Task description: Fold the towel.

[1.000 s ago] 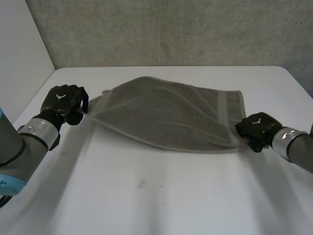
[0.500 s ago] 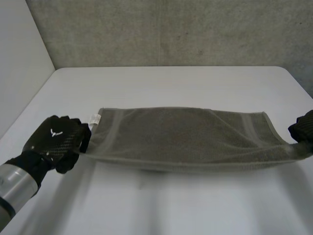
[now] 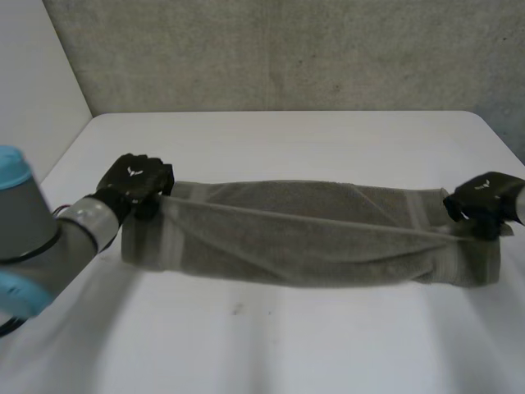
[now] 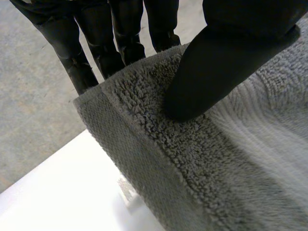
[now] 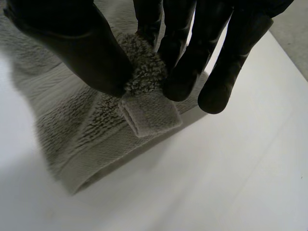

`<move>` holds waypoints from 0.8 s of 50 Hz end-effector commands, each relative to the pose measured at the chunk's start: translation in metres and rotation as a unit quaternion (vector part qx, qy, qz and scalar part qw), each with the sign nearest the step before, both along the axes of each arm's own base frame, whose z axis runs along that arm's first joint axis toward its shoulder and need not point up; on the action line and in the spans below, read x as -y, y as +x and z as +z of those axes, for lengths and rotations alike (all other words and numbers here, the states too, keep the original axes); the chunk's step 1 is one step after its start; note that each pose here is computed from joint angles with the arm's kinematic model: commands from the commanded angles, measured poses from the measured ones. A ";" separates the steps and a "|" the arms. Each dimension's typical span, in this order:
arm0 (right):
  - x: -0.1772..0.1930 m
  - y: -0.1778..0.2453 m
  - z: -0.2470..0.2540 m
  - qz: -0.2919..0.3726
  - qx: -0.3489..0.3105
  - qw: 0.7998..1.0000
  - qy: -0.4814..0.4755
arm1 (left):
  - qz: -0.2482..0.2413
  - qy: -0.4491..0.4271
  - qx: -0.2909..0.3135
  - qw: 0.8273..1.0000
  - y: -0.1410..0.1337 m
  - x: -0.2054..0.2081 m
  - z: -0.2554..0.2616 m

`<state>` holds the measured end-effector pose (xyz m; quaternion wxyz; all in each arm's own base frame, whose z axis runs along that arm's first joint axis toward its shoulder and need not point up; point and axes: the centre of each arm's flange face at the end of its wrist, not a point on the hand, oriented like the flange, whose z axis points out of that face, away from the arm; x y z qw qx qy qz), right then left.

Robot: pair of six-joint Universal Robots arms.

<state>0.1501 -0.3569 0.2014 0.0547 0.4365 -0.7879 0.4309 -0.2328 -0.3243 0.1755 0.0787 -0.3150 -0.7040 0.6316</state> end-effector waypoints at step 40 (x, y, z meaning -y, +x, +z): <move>0.094 0.066 0.035 -0.052 0.065 0.975 -0.205 | 0.051 -0.046 -0.005 0.998 -0.035 0.095 -0.005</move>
